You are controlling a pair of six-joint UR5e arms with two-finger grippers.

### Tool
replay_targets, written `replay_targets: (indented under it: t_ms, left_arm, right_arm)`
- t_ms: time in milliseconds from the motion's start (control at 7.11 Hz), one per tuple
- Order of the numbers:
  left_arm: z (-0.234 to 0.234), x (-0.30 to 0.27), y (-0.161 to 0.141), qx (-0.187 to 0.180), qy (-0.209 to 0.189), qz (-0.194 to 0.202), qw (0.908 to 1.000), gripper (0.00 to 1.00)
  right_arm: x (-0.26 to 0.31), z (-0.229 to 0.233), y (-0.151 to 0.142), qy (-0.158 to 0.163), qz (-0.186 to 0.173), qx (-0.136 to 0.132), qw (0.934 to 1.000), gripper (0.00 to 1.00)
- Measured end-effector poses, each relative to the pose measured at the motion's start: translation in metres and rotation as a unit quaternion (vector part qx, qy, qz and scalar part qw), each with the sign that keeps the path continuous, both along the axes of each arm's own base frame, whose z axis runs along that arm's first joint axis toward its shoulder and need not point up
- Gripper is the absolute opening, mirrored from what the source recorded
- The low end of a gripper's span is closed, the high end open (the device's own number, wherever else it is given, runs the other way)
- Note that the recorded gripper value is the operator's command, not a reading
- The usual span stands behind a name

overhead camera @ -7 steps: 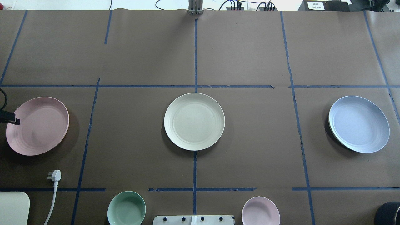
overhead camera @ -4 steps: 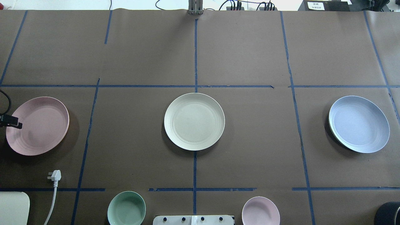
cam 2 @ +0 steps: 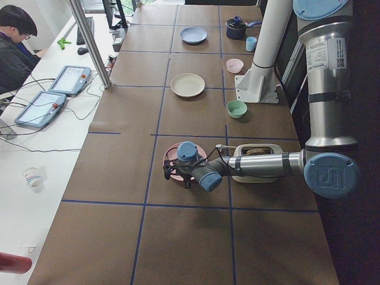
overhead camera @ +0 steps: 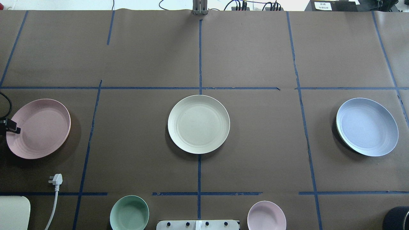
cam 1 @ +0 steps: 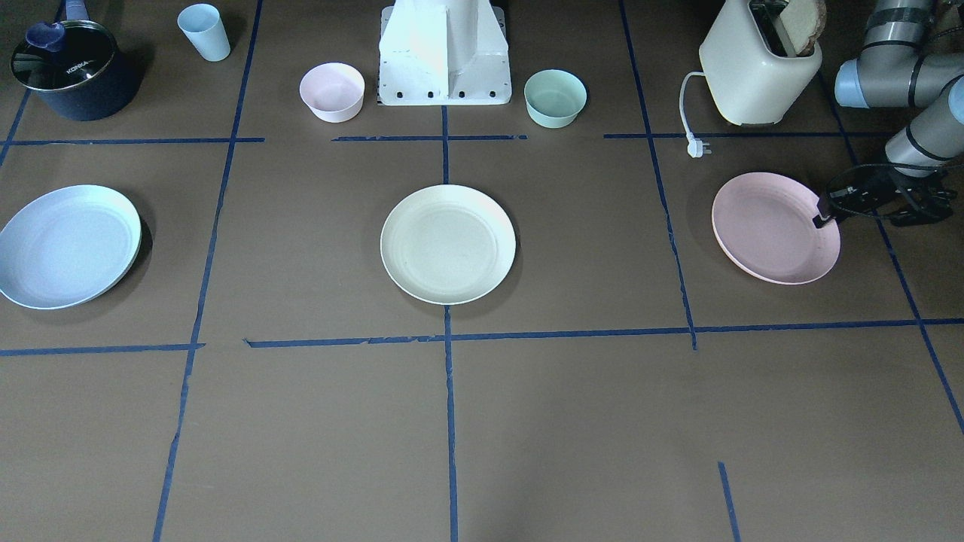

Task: Stack three plates with pink and blue
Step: 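Reach the left gripper to the rim of the pink plate and grasp it, then lift the pink plate with the left gripper and carry it toward the cream plate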

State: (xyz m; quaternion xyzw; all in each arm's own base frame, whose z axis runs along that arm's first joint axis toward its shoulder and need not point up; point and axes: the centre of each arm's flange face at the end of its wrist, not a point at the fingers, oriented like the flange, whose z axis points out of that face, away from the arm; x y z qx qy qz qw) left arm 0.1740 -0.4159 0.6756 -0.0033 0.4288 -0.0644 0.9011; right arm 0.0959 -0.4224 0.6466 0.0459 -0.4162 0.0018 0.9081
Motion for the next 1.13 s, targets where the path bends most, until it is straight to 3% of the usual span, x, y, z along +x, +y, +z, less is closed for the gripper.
replay_targets:
  t_ms: [281, 704, 1126]
  left_arm:
    - [-0.002, -0.005, 0.004, -0.012, 0.015, 0.006, 0.9998, 0.00]
    - [-0.021, -0.062, -0.011, -0.045, 0.094, -0.014, 0.9944, 0.00]
    - [-0.075, -0.070, -0.059, -0.039, 0.126, -0.028, 0.9908, 0.00]
  right_arm:
    - [0.000, -0.001, -0.001, 0.000, 0.000, 0.001, 1.0000, 1.00]
    - [0.001, -0.013, -0.016, 0.000, 0.000, 0.013, 0.9999, 1.00]
    - [0.000, -0.017, -0.031, -0.002, -0.003, 0.018, 0.9998, 1.00]
